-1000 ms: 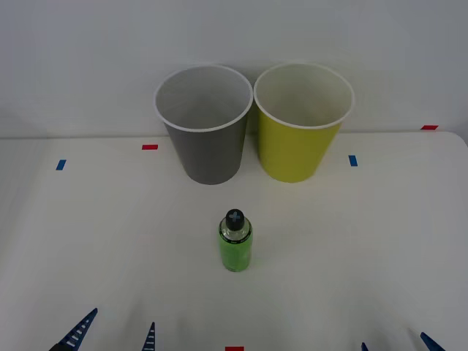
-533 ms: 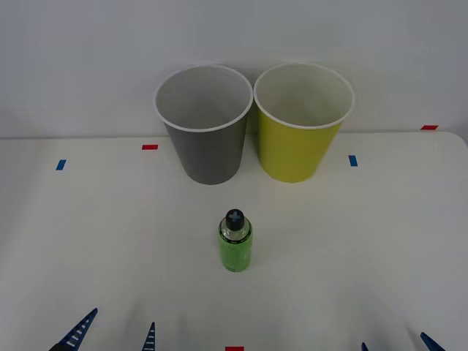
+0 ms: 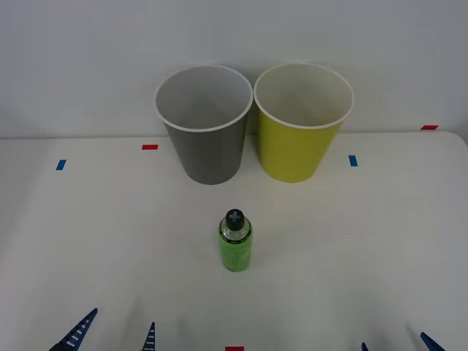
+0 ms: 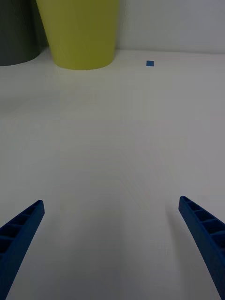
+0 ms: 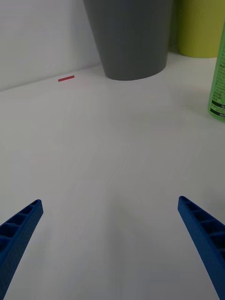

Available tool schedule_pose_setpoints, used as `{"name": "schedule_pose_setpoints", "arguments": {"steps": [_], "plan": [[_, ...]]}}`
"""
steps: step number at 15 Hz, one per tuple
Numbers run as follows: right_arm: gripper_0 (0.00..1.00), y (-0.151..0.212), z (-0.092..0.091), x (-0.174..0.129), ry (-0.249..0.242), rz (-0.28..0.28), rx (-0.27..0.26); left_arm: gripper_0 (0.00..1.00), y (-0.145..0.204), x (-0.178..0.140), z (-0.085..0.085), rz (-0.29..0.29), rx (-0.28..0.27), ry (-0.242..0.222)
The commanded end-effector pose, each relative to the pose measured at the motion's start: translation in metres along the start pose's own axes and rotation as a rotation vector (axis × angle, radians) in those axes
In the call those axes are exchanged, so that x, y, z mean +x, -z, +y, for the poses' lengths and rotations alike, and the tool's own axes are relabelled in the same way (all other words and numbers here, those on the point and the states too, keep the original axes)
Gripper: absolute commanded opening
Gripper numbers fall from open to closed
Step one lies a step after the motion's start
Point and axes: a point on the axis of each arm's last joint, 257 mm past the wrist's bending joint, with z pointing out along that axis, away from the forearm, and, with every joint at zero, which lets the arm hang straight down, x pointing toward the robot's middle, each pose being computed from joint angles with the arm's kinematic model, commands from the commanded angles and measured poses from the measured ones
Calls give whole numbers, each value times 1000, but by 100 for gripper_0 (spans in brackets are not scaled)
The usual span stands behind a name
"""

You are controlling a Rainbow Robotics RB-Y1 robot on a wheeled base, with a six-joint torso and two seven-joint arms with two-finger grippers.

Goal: Put cans in the gray bin and PET bottles in the light green bin.

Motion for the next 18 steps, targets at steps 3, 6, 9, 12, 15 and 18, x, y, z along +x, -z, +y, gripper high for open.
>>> {"name": "schedule_pose_setpoints", "arguments": {"steps": [3, 6, 9, 12, 15, 18], "plan": [[100, 0, 0, 0, 0, 0, 0, 100, 0, 0, 0, 0, 0, 0], [100, 0, 0, 0, 0, 0, 0, 100, 0, 0, 0, 0, 0, 0], [100, 0, 0, 0, 0, 0, 0, 100, 0, 0, 0, 0, 0, 0], [100, 0, 0, 0, 0, 0, 0, 100, 0, 0, 0, 0, 0, 0], [100, 0, 0, 0, 0, 0, 0, 100, 0, 0, 0, 0, 0, 0], [100, 0, 0, 0, 0, 0, 0, 100, 0, 0, 0, 0, 0, 0]]}}
